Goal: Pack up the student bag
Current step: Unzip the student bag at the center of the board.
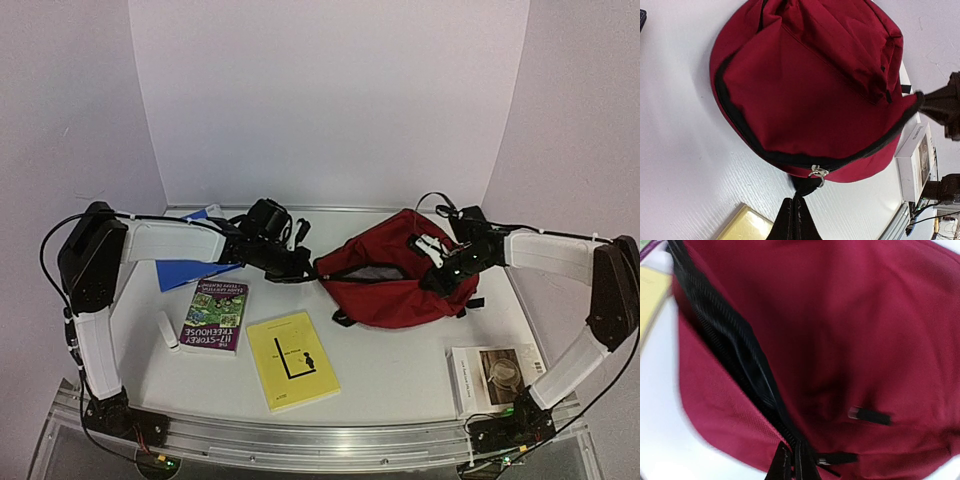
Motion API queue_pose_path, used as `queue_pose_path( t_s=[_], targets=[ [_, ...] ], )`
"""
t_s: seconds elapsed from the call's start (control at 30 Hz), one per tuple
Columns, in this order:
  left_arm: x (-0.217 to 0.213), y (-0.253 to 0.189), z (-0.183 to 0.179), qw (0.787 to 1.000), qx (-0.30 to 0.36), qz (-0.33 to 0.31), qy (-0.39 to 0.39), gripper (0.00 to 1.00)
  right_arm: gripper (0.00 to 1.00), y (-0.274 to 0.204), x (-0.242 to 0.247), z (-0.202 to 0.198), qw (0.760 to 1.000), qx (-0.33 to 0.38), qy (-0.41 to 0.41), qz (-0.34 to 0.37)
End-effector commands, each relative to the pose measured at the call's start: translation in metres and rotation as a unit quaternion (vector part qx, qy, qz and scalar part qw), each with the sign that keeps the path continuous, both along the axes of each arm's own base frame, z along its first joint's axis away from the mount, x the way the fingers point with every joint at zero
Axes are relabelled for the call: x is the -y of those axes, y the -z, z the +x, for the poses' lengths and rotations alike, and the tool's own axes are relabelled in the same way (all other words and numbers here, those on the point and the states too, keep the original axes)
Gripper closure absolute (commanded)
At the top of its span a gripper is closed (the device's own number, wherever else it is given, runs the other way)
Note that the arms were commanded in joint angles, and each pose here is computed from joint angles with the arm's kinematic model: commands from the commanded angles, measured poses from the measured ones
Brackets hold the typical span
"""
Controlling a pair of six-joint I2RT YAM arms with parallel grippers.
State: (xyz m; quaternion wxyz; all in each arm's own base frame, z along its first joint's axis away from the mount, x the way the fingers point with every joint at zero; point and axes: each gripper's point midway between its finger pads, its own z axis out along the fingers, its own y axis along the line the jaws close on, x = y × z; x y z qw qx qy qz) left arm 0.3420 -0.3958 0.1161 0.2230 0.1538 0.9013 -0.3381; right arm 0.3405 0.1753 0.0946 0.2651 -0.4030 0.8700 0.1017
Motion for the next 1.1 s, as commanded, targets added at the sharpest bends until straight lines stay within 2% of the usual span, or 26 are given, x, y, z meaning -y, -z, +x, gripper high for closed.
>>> queue_pose_path(
  t_s=[0.0, 0.07, 0.1, 0.2, 0.23, 0.27, 0.37, 0.5, 0.67, 0.77, 0.8, 0.87, 0.97, 1.0, 1.03, 1.07],
  targets=[
    [-0.016, -0.027, 0.008, 0.999, 0.035, -0.007, -0.026, 1.0, 1.0, 0.01, 0.087, 0.019, 0.993, 0.012, 0.056, -0.102],
    [-0.008, -0.027, 0.004, 0.999, 0.029, -0.021, -0.008, 1.0, 0.99, 0.009, 0.092, 0.018, 0.993, 0.005, 0.052, -0.111],
    [-0.003, -0.028, 0.001, 0.999, 0.026, -0.03, 0.004, 1.0, 0.93, 0.006, 0.088, 0.016, 0.994, -0.002, 0.043, -0.101],
    [0.022, -0.033, -0.011, 0.997, 0.022, -0.055, 0.049, 1.0, 0.51, -0.019, 0.06, 0.003, 0.999, -0.026, 0.006, -0.032],
    [0.03, -0.032, -0.015, 0.996, 0.024, -0.055, 0.062, 1.0, 0.4, -0.031, 0.052, 0.003, 1.0, -0.019, -0.002, -0.014],
    [0.039, -0.03, -0.02, 0.995, 0.023, -0.052, 0.076, 1.0, 0.34, -0.04, 0.042, 0.001, 1.0, -0.013, -0.01, 0.001],
    [0.055, -0.032, -0.024, 0.994, 0.023, -0.056, 0.095, 1.0, 0.2, -0.065, 0.015, 0.0, 0.999, 0.006, -0.03, 0.031],
    [0.06, -0.032, -0.023, 0.993, 0.02, -0.062, 0.095, 1.0, 0.17, -0.08, -0.032, -0.008, 0.997, 0.007, -0.061, 0.054],
    [0.06, -0.037, -0.021, 0.993, 0.022, -0.068, 0.09, 1.0, 0.19, -0.061, -0.077, -0.021, 0.994, -0.025, -0.089, 0.059],
    [0.058, -0.038, -0.02, 0.994, 0.024, -0.063, 0.083, 1.0, 0.23, -0.038, -0.09, -0.028, 0.994, -0.037, -0.096, 0.042],
    [0.057, -0.038, -0.02, 0.995, 0.024, -0.062, 0.08, 1.0, 0.28, -0.028, -0.092, -0.031, 0.994, -0.042, -0.097, 0.03],
    [0.053, -0.039, -0.02, 0.995, 0.025, -0.06, 0.075, 1.0, 0.46, -0.008, -0.087, -0.028, 0.995, -0.045, -0.086, 0.003],
    [0.046, -0.036, -0.019, 0.996, 0.024, -0.055, 0.063, 1.0, 0.86, 0.014, -0.075, -0.025, 0.996, -0.048, -0.068, -0.037],
    [0.043, -0.035, -0.018, 0.996, 0.024, -0.054, 0.06, 1.0, 0.96, 0.017, -0.07, -0.027, 0.996, -0.047, -0.066, -0.045],
    [0.04, -0.035, -0.017, 0.997, 0.024, -0.052, 0.056, 1.0, 1.0, 0.018, -0.066, -0.029, 0.996, -0.044, -0.065, -0.051],
    [0.036, -0.034, -0.016, 0.997, 0.024, -0.049, 0.05, 1.0, 1.0, 0.019, -0.061, -0.03, 0.995, -0.04, -0.063, -0.059]
  ],
)
